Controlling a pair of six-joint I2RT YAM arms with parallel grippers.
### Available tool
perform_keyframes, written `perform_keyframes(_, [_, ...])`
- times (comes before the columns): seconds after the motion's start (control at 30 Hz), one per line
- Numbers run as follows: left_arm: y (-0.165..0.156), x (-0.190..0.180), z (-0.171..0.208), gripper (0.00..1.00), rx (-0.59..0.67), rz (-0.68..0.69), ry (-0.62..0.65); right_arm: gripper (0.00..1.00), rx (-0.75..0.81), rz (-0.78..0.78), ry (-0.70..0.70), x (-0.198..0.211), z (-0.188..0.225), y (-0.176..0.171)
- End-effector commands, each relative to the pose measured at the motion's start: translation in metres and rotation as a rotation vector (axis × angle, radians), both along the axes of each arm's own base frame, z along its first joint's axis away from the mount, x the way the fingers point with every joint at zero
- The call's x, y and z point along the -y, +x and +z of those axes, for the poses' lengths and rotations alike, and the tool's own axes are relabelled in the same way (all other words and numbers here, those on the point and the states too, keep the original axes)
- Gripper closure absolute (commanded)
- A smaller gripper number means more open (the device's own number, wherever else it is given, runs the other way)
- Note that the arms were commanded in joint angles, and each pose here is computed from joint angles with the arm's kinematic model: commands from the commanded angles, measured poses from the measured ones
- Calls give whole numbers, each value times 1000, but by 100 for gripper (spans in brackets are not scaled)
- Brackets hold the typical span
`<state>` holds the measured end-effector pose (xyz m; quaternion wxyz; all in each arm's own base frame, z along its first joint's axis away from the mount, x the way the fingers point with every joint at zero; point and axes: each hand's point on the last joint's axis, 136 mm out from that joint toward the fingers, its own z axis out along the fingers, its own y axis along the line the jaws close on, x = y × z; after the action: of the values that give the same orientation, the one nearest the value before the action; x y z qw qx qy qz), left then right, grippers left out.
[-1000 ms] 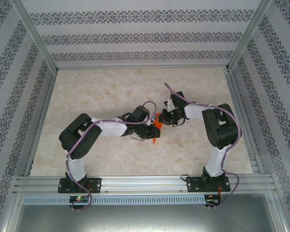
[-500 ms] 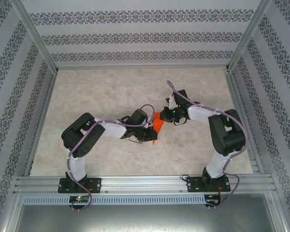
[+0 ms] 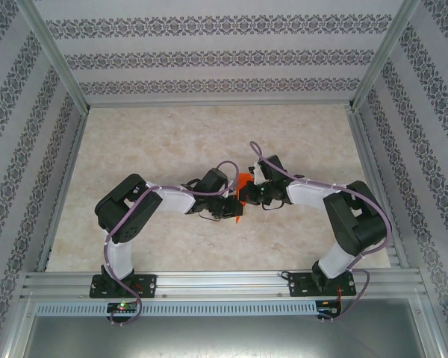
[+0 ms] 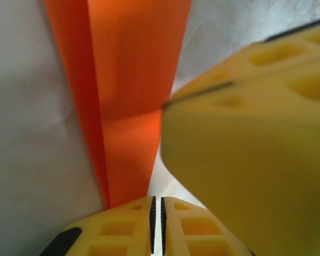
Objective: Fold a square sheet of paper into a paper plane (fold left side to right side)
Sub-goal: Fold the wing for the fifth time at the center of the table.
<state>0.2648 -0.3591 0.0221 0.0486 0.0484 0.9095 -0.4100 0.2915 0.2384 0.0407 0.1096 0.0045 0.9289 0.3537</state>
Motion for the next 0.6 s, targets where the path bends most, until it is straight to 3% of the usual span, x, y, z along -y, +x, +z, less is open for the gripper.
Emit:
perform_keyframes(0.0, [-15,-14,-35,85,-71,5,102,100,-5,-29,0,-1,-10,3])
perform_keyframes(0.3, [-16,-13,-36,85,-73,3,111,100,-61,-38,-41,5,-37,-7])
perform_keyframes(0.57, [-18,-16,-39,85,-87,1,122,100,-15,-16,-147,17,-46,5])
